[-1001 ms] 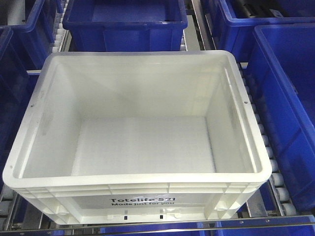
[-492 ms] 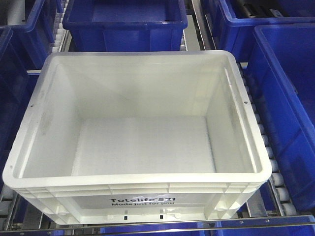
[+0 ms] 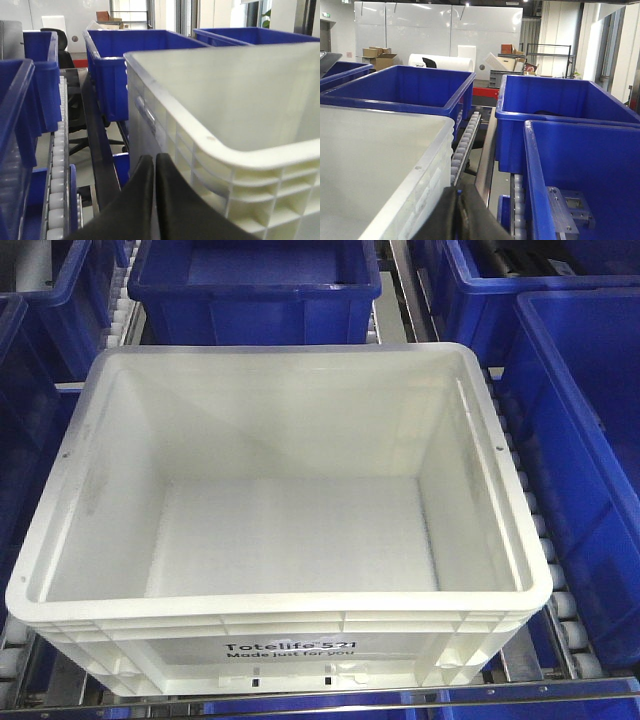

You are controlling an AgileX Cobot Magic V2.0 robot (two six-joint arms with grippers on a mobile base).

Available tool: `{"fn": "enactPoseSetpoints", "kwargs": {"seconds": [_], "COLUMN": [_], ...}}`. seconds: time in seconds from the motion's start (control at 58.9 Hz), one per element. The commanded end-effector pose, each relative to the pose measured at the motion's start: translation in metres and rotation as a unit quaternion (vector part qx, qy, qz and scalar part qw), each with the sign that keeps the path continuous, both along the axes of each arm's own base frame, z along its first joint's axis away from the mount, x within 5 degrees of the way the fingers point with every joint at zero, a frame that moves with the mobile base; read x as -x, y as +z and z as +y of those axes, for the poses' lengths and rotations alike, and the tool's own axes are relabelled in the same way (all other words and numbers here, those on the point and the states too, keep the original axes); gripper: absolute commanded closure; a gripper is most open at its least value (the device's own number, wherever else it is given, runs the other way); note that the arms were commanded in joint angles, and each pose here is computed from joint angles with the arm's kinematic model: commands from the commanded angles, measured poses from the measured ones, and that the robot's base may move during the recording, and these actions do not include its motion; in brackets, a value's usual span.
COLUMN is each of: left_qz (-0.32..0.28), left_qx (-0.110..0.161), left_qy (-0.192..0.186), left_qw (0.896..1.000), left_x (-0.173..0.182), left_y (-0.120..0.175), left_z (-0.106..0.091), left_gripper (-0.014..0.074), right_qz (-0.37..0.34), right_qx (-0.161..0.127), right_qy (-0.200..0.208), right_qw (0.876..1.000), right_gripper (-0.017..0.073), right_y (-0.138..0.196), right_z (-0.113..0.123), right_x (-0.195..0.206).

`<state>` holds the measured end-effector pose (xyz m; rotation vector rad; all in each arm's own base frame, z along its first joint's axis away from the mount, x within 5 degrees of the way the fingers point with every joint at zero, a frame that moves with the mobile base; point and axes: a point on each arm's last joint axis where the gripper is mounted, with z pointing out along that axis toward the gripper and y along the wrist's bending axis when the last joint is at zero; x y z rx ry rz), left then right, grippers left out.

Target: Move bin from left to right shelf

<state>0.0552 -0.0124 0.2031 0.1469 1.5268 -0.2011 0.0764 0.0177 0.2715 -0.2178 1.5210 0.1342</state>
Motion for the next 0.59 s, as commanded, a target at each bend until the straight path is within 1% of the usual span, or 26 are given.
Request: {"fn": "enactPoseSetpoints", "kwargs": {"seconds": [0.0,0.577], "left_qz": [-0.043,-0.039], "left_qx": [0.023,0.020], "left_qy": [-0.007,-0.007], "left_qw": [0.999,0.999], "left_x": [0.0014,0.0014], "left_y": [0.0025,0.0026], "left_z": [-0.0006,-0.0006], "left_gripper": [0.0601,0.0600], "right_qz": [-0.042,-0.042], "right_qx": [-0.001,-0.001], "right_qy": [-0.016,-0.016], "right_qw": [0.999,0.999], "right_gripper": [0.0567,0.0567], "right_y": [0.0146,0.0146], "right_z": [-0.0028,-0.0028], "right_x": [-0.0003,-0.0003]}}
